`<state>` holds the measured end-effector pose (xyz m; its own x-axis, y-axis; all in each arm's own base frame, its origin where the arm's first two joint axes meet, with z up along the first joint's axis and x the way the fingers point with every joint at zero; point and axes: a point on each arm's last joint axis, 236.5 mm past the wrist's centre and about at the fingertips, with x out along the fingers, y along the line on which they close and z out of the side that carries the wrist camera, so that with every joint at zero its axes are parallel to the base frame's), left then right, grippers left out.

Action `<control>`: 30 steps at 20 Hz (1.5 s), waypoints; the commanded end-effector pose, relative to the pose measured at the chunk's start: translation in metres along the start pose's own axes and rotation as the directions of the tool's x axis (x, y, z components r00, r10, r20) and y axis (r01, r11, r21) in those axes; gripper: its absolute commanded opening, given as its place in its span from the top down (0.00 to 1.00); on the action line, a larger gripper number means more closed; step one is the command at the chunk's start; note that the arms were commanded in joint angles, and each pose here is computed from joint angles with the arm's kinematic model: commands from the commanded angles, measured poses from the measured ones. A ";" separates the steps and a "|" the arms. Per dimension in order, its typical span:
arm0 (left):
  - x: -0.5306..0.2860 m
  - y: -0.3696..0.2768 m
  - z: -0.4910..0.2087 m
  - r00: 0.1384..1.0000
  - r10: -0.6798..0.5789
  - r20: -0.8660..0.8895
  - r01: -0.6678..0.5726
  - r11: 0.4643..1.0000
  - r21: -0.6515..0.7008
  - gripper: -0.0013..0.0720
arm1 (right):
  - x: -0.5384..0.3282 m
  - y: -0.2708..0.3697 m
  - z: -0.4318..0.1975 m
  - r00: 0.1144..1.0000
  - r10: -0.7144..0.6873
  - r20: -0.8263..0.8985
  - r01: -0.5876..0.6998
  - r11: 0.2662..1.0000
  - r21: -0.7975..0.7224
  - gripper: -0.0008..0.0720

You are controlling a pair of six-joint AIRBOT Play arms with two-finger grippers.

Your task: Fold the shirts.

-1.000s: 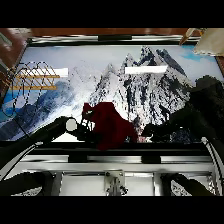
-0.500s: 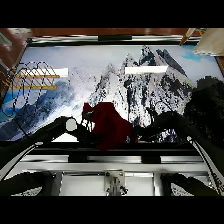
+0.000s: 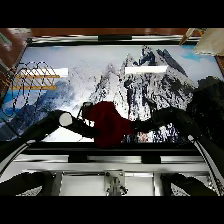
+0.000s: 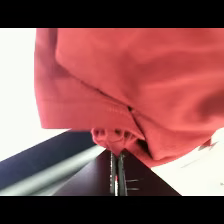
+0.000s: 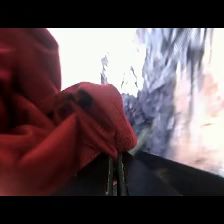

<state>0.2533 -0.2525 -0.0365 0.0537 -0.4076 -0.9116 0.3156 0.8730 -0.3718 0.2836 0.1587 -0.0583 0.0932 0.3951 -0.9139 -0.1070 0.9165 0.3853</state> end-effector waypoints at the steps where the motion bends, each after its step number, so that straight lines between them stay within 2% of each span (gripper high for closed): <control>1: -0.115 0.040 0.057 0.949 0.223 0.225 -0.250 0.963 0.097 0.94 | -0.102 -0.015 0.057 0.941 -0.208 0.267 0.266 0.942 -0.205 0.88; 3: -0.235 0.033 0.098 0.821 0.257 0.510 -0.342 0.937 0.077 0.94 | -0.206 0.005 0.095 0.806 -0.217 0.550 0.387 0.897 -0.213 0.88; 4: -0.304 0.020 0.111 0.715 0.236 0.658 -0.356 0.933 0.052 0.94 | -0.260 0.024 0.105 0.715 -0.178 0.676 0.411 0.889 -0.201 0.88; 6: -0.429 -0.018 0.109 0.470 0.134 0.873 -0.332 0.943 0.034 0.94 | -0.376 0.072 0.104 0.474 -0.029 0.880 0.401 0.897 -0.186 0.88; 8: -0.531 -0.056 0.082 0.224 0.016 0.974 -0.306 0.950 0.055 0.94 | -0.470 0.112 0.078 0.241 0.115 0.964 0.357 0.913 -0.198 0.88; 10: -0.603 -0.081 0.045 0.021 -0.078 0.997 -0.291 0.953 0.080 0.94 | -0.536 0.135 0.046 0.056 0.204 0.977 0.315 0.925 -0.211 0.88; 12: -0.641 -0.092 0.016 -0.094 -0.120 0.988 -0.293 0.952 0.087 0.94 | -0.572 0.144 0.020 -0.040 0.239 0.970 0.280 0.935 -0.219 0.88; 14: -0.640 -0.083 0.003 -0.081 -0.087 0.993 -0.307 0.950 0.058 0.94 | -0.584 0.146 0.005 -0.069 0.250 0.966 0.270 0.937 -0.223 0.88; 17: -0.599 -0.056 0.004 0.092 0.027 0.995 -0.327 0.945 0.005 0.94 | -0.572 0.141 0.003 -0.017 0.230 0.973 0.270 0.938 -0.217 0.88; 19: -0.579 -0.044 0.006 0.163 0.077 0.984 -0.352 0.936 -0.015 0.94 | -0.550 0.132 0.006 0.074 0.194 0.978 0.273 0.939 -0.207 0.88; 21: -0.567 -0.038 0.010 0.199 0.096 0.975 -0.413 0.911 -0.006 0.94 | -0.505 0.114 0.011 0.257 0.111 0.960 0.283 0.941 -0.184 0.88; 24: -0.537 -0.018 0.031 0.262 0.174 0.949 -0.489 0.872 -0.025 0.94 | -0.398 0.070 0.011 0.633 -0.078 0.770 0.244 0.964 -0.102 0.88; 26: -0.497 0.006 0.054 0.344 0.255 0.904 -0.519 0.854 -0.043 0.94 | -0.331 0.038 0.014 0.769 -0.193 0.609 0.264 0.964 -0.028 0.88; 28: -0.437 0.043 0.078 0.460 0.353 0.815 -0.547 0.835 -0.053 0.94 | -0.276 0.006 0.037 0.794 -0.280 0.540 0.290 0.955 0.070 0.88; 30: -0.372 0.089 0.094 0.565 0.447 0.694 -0.559 0.825 -0.076 0.94 | -0.219 -0.012 0.075 0.785 -0.290 0.548 0.242 0.957 0.159 0.88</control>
<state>0.3163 -0.0610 0.3685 0.9159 -0.1158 -0.3845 0.1875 0.9700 0.1547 0.3048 0.0670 0.2266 0.7119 0.1381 -0.6885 -0.0585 0.9887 0.1378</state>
